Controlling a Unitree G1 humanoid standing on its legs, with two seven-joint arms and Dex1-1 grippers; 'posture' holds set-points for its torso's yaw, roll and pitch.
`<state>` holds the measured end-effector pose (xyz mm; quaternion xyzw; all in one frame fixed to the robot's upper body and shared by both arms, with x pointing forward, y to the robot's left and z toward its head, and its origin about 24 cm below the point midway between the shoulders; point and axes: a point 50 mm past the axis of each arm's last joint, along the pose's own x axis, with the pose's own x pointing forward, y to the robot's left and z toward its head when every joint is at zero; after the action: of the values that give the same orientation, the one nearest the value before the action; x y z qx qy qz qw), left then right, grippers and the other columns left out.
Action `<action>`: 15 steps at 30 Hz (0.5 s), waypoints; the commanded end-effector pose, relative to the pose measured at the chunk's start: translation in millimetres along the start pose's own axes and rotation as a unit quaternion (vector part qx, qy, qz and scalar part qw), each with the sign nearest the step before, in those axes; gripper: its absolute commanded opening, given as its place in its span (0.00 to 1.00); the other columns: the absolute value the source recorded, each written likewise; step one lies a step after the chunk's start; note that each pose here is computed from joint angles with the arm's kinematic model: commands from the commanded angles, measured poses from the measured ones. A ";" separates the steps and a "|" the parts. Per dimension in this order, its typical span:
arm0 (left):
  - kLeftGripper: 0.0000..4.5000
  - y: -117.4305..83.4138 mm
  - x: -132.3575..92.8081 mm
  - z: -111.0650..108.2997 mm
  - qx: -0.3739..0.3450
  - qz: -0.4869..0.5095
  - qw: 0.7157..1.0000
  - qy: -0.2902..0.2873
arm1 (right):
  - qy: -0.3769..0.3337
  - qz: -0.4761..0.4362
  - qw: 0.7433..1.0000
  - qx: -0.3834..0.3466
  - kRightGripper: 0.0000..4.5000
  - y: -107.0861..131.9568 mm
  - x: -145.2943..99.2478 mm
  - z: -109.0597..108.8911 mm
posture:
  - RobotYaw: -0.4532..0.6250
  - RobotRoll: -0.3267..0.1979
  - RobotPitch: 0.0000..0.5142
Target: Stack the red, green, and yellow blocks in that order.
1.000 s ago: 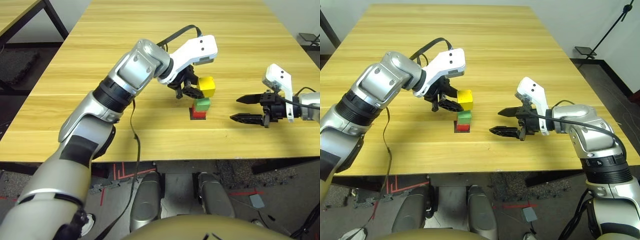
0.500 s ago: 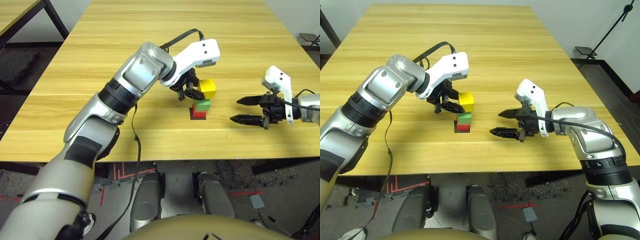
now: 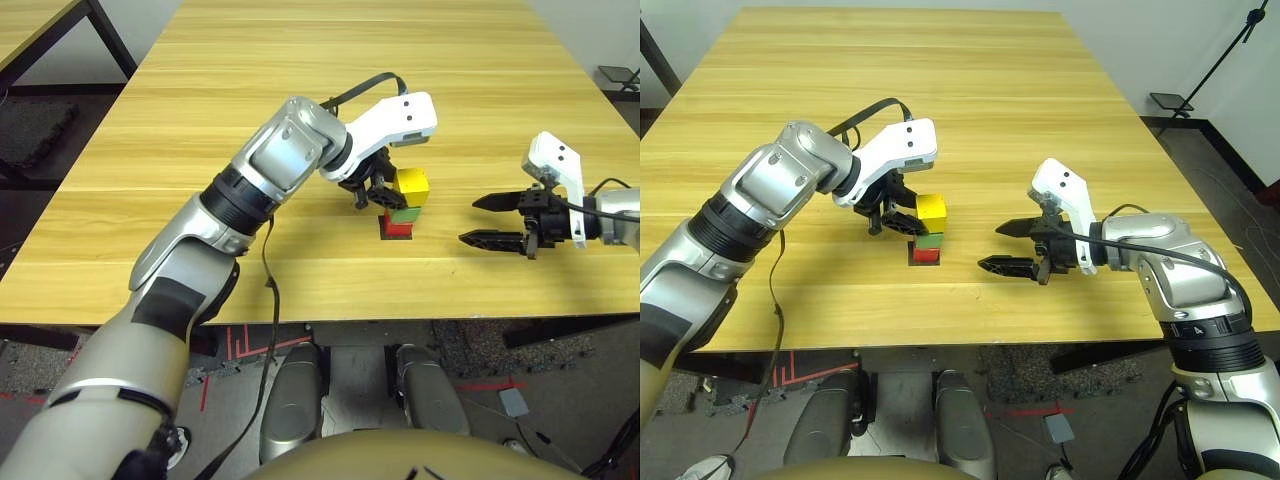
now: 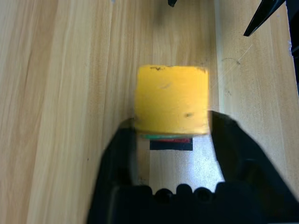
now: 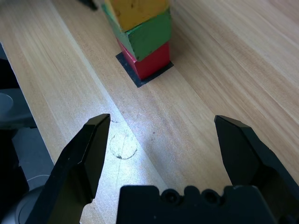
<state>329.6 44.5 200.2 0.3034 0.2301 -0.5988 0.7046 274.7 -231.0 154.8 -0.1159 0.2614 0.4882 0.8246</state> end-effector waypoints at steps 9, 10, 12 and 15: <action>0.99 -16.5 -75.4 10.3 -0.060 0.075 0.988 -0.122 | -0.048 -0.016 0.999 0.010 1.00 -6.9 -36.1 11.5 | 0.52 0.51 0.14; 0.99 -16.6 -87.4 5.7 -0.083 0.108 0.981 -0.140 | -0.054 -0.040 0.998 0.018 1.00 -12.0 -42.2 10.1 | 0.52 0.50 0.12; 0.99 -14.6 -112.3 -10.6 -0.136 0.206 0.954 -0.173 | -0.077 -0.106 0.990 0.044 1.00 -26.8 -56.6 4.5 | 0.53 0.49 0.11; 0.99 -8.7 -126.8 -51.1 -0.212 0.380 0.867 -0.241 | -0.178 -0.205 0.957 0.096 1.00 -51.8 -70.1 -5.6 | 0.55 0.48 0.12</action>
<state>298.1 149.7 257.4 0.0837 0.0666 -0.3700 0.9228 285.8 -296.3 185.2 -0.0247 0.1611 0.3464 0.9238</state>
